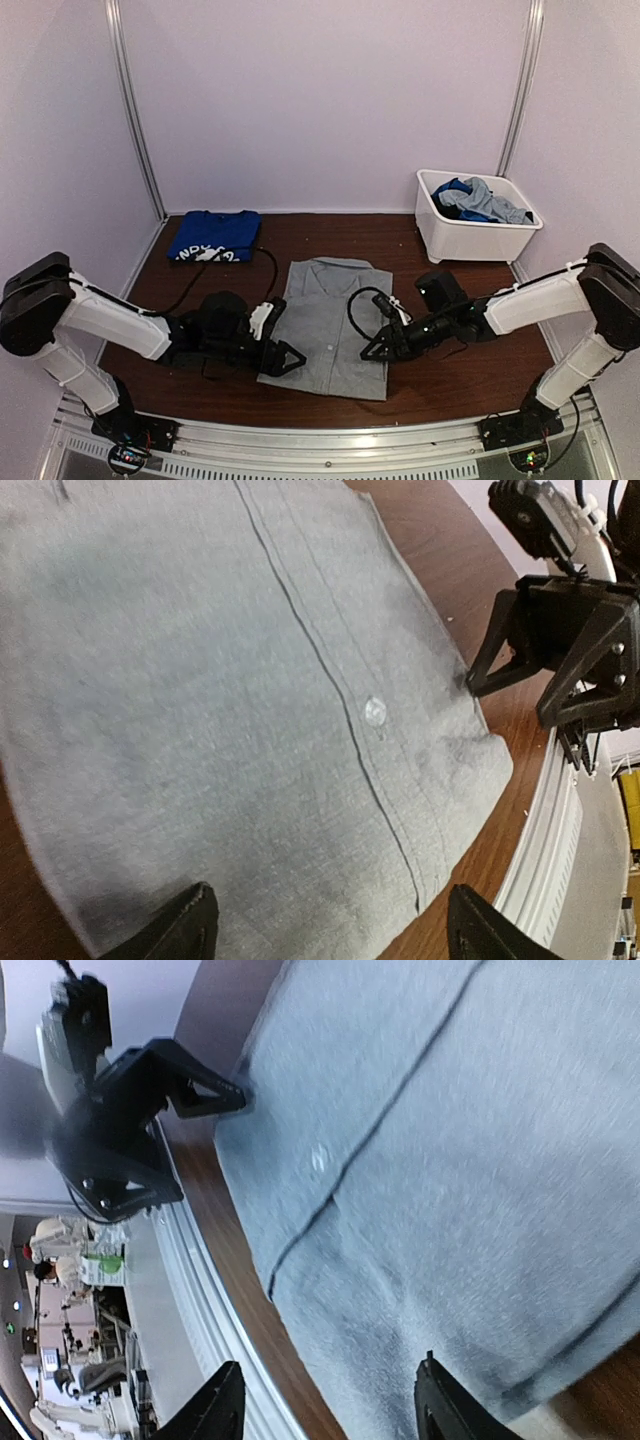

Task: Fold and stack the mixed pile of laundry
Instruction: Move the 2/3-rectangle-folded shirt to the center of the board, then pick up the 2/3-rectangle-folded shirt from the center of the board.

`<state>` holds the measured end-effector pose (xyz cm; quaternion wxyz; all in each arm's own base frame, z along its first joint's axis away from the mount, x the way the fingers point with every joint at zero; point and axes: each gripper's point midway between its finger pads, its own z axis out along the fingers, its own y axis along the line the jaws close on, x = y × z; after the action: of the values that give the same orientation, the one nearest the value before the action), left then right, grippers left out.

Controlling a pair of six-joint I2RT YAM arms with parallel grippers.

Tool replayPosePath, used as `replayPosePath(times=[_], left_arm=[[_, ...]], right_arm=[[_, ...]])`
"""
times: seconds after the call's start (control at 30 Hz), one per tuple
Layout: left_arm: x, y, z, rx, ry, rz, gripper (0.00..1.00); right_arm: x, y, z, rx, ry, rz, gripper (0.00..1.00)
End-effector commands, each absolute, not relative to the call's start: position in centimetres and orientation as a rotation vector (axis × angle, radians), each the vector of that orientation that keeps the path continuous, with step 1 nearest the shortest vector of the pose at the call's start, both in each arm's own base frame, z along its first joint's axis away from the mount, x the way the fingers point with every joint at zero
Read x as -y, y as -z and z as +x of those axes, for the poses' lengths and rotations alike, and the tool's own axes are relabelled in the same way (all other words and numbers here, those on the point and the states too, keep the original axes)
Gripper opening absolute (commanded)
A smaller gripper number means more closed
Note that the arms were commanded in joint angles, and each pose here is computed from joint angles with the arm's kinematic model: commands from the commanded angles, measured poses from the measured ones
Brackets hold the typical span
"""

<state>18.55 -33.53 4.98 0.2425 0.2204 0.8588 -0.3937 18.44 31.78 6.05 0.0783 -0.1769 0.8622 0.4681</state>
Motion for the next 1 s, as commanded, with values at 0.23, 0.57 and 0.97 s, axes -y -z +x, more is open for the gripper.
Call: replayPosePath(times=[0.23, 0.57, 0.97], left_arm=[[27.8, -14.5, 18.5, -1.941, 0.303, 0.967, 0.78], [32.8, -11.3, 12.8, -1.586, -0.075, 1.472, 0.60], [36.1, -5.7, 12.1, -1.434, -0.254, 1.708, 0.54]], right_arm=[[-34.3, -12.6, 26.9, -2.454, -1.122, -0.735, 0.33], [-38.5, -9.0, 31.2, -2.488, -1.081, -0.920, 0.14], [-37.0, -4.9, 34.7, -2.574, -0.792, -0.936, 0.07]])
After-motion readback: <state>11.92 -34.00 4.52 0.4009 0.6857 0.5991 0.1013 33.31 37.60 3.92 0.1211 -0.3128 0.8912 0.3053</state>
